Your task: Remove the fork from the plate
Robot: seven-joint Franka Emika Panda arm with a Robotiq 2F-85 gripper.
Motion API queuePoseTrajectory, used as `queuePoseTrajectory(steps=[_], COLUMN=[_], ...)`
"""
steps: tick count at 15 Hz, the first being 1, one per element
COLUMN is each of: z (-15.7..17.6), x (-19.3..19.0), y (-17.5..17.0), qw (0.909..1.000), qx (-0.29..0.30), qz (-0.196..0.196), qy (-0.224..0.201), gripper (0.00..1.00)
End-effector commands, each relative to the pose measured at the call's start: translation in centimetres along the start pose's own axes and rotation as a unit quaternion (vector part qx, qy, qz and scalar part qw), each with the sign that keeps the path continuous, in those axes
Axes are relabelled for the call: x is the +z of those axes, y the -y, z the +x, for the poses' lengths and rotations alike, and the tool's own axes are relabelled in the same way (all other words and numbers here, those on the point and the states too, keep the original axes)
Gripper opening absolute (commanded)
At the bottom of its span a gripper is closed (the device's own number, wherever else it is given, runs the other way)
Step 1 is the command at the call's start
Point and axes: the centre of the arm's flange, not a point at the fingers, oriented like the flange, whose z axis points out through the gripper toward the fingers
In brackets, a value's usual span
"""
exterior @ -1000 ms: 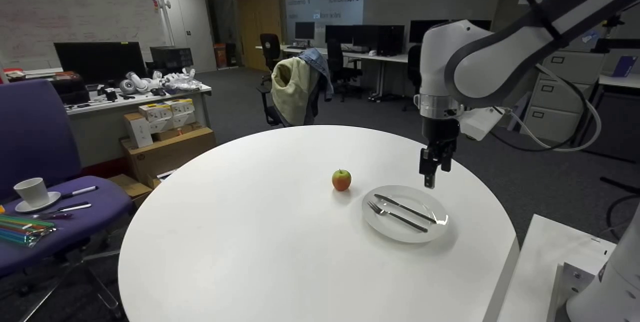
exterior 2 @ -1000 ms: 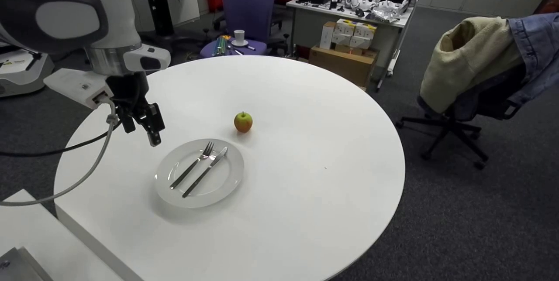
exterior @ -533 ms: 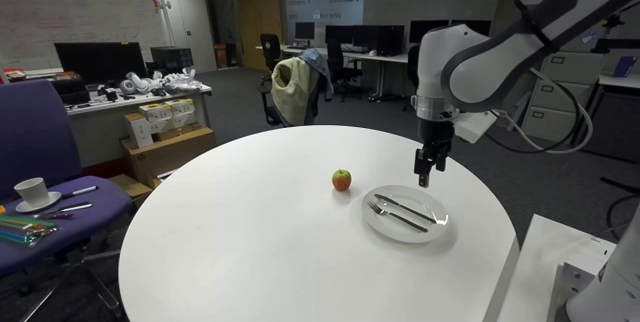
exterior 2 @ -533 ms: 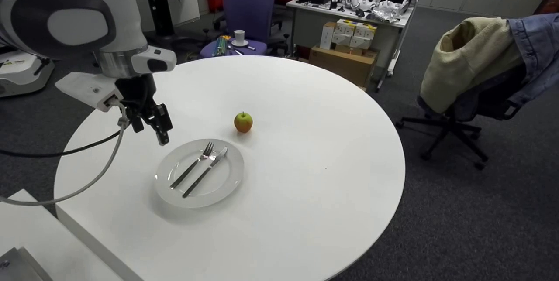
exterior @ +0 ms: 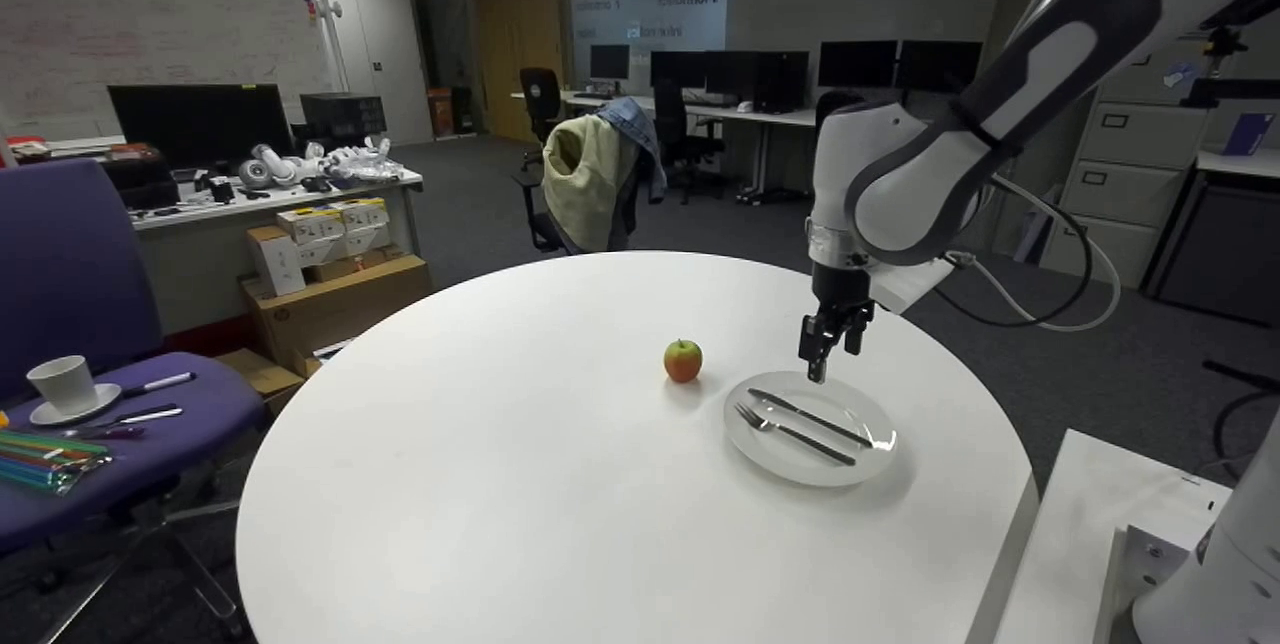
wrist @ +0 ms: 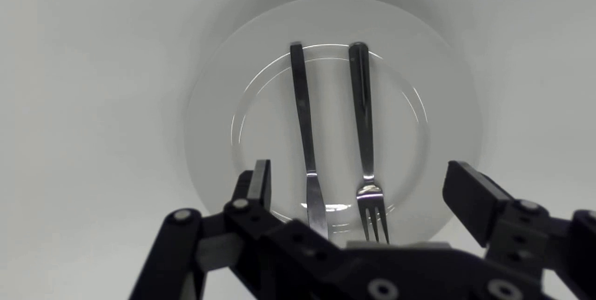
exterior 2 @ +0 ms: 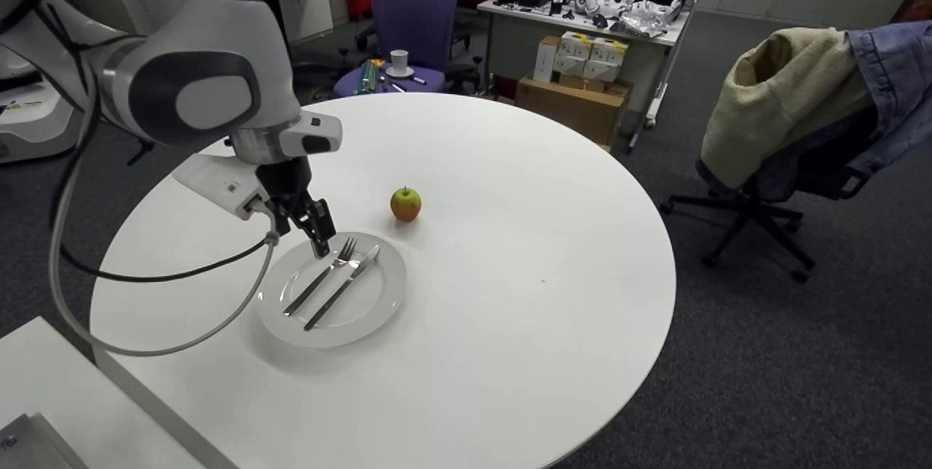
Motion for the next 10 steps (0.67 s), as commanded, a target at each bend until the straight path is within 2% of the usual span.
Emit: queuePoseTrajectory(steps=[1, 10], z=[2.5, 5.7], x=[2.5, 6.2], y=[-0.3, 0.7], qw=[0.9998, 0.9995], qx=[0.007, -0.006], qz=[0.017, 0.03], qy=[0.001, 0.005], gripper=[1.0, 1.0])
